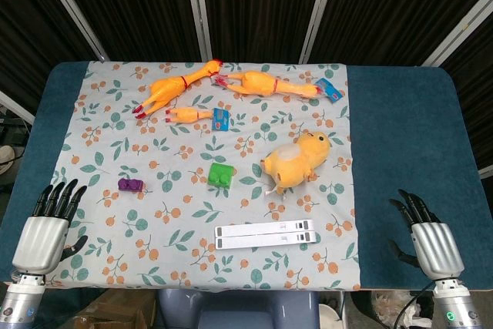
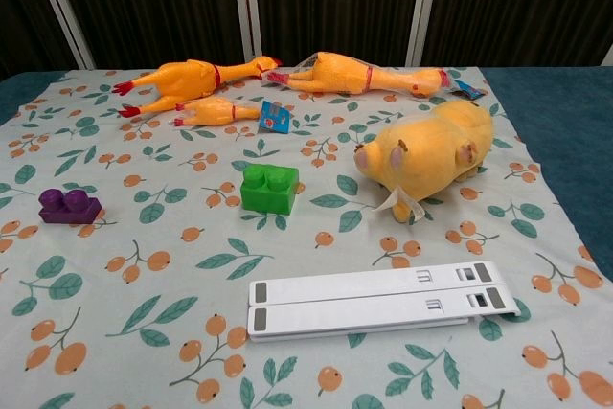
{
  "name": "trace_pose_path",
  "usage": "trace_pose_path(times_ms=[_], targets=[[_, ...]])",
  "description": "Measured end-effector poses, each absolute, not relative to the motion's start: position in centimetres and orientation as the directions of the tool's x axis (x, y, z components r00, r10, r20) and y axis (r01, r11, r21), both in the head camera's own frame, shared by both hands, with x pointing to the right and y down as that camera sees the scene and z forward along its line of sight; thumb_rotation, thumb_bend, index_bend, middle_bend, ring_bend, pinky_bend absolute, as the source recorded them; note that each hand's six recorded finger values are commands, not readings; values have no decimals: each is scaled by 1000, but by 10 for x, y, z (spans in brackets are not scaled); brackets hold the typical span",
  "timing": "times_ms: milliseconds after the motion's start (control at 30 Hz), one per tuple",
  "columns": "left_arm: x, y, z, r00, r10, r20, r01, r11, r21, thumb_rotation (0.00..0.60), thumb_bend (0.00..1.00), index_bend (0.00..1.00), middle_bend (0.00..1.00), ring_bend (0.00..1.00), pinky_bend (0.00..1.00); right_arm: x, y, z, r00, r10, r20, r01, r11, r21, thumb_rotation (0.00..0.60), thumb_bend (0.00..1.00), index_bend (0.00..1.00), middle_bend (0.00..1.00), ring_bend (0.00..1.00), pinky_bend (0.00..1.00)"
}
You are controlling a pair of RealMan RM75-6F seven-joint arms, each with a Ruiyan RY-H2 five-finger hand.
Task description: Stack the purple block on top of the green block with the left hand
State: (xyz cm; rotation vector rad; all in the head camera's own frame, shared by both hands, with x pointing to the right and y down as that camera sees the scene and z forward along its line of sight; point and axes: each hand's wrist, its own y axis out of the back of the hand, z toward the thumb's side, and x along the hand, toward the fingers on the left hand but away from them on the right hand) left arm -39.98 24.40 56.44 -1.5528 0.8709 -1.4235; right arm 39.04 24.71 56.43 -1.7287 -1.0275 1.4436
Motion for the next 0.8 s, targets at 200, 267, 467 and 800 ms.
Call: trace_pose_path(times_ms=[200, 267, 467, 800], targets=[[-399, 244, 565, 119, -903, 413, 51, -410, -911, 600, 235, 47, 0, 0, 0, 389, 248, 566, 88, 874, -479, 145, -487, -861, 600, 293, 185, 81, 87, 322], [-398, 245, 564, 121, -903, 413, 52, -410, -911, 600, 235, 47, 0, 0, 0, 388, 248, 566, 91, 874, -477, 146, -485, -862, 600, 293, 185, 81, 86, 322], [-399, 244, 567, 115, -900, 421, 51, -418, -907, 600, 235, 47, 0, 0, 0, 389, 248, 568, 87, 872, -481, 145, -489, -860, 600, 293, 185, 81, 86, 322], [-405, 239, 575, 85, -892, 445, 31, -444, -896, 600, 230, 44, 17, 0, 0, 387, 249, 566, 90, 873, -479, 144, -487, -861, 600, 294, 185, 81, 86, 322]])
